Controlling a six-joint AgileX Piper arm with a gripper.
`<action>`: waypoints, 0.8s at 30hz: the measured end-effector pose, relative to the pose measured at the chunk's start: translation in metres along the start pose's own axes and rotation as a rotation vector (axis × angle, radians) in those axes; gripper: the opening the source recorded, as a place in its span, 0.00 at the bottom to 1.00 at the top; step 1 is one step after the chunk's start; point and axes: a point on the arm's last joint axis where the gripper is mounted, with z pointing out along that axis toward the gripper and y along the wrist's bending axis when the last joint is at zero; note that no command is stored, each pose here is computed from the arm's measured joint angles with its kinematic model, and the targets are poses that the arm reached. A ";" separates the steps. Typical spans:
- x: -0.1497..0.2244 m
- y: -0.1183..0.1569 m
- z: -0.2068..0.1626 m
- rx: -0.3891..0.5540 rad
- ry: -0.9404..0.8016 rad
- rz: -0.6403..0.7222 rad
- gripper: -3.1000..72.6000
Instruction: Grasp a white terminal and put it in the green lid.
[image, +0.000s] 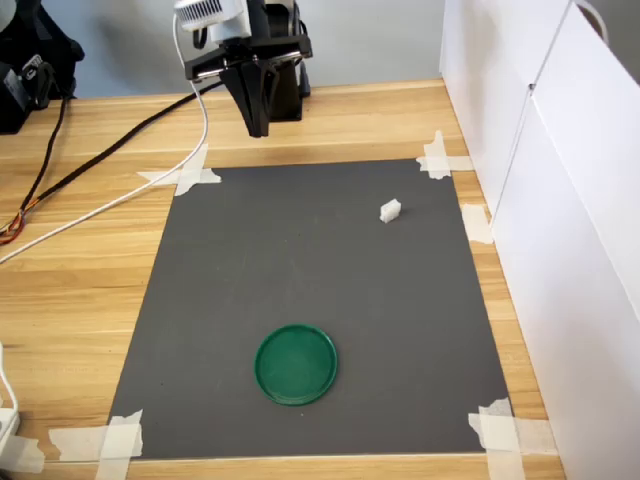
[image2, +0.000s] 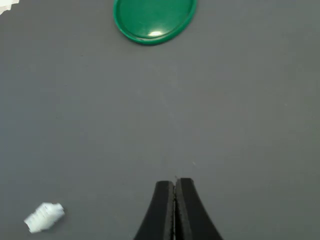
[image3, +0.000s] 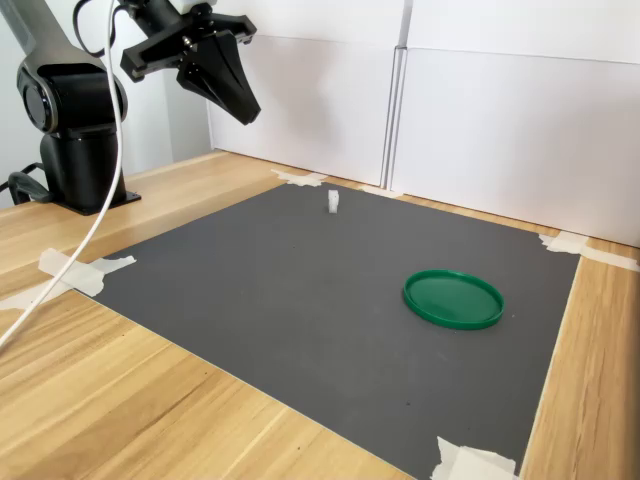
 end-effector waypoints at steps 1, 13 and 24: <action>-0.008 0.001 0.003 -0.002 0.010 0.000 0.01; -0.053 0.040 0.045 -0.101 0.162 -0.375 0.01; -0.029 0.108 0.045 -0.315 0.405 -0.841 0.01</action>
